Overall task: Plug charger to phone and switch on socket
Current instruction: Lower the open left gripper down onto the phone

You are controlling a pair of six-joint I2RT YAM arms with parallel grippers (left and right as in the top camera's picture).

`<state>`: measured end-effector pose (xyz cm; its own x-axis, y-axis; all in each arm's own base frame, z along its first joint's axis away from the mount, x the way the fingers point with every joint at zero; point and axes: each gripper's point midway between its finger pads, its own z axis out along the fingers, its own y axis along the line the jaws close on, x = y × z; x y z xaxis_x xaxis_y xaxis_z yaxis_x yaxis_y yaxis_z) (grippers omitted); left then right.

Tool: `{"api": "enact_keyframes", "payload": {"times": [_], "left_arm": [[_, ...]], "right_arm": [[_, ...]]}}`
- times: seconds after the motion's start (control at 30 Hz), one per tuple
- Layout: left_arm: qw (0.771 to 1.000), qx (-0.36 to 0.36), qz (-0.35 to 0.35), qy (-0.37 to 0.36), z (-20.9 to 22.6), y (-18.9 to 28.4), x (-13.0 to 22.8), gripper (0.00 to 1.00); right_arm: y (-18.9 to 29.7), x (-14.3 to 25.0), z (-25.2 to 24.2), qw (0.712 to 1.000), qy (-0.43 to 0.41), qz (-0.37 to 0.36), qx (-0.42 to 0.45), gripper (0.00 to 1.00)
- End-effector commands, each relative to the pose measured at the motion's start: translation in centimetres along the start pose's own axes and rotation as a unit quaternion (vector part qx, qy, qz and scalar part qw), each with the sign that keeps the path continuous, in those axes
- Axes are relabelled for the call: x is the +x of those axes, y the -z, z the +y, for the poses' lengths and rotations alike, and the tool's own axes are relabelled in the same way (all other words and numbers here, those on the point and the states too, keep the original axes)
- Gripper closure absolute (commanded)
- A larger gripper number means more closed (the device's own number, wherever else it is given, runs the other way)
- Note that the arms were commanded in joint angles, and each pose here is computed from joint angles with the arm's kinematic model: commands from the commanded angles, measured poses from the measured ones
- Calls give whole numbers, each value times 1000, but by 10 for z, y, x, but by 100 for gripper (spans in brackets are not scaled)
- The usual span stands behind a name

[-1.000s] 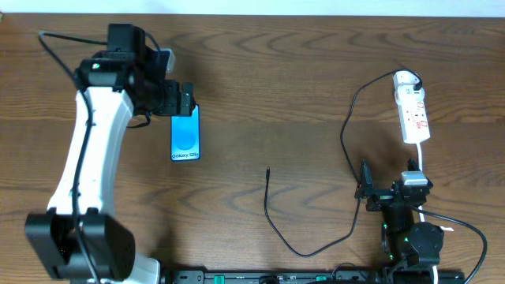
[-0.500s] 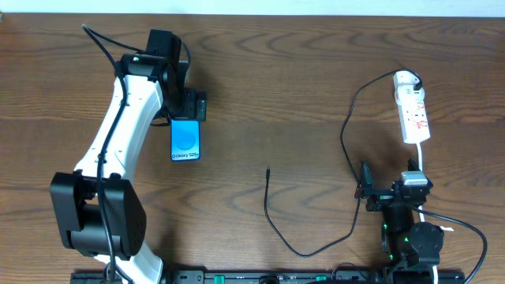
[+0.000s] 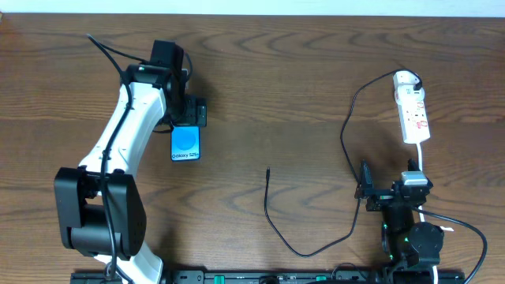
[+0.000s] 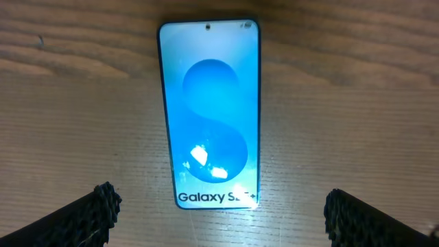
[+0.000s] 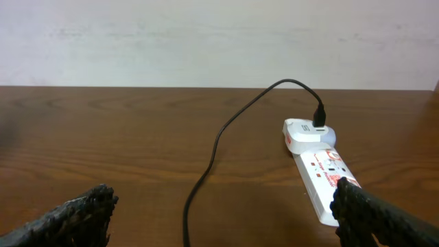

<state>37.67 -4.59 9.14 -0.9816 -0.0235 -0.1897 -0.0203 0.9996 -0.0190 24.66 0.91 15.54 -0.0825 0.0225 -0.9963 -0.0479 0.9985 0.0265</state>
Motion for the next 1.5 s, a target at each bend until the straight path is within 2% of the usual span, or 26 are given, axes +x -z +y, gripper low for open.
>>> {"api": "enact_keyframes", "payload": {"times": [0.0, 0.73, 1.47], "left_arm": [[1000, -8, 6, 8, 5, -8, 6, 2], [999, -15, 46, 21, 9, -62, 23, 2], [999, -5, 29, 38, 16, -62, 13, 2]], "right_arm": [[0, 2, -1, 1000, -7, 3, 4, 1], [0, 2, -1, 1000, -7, 3, 4, 1], [0, 2, -1, 1000, -7, 3, 4, 1]]}}
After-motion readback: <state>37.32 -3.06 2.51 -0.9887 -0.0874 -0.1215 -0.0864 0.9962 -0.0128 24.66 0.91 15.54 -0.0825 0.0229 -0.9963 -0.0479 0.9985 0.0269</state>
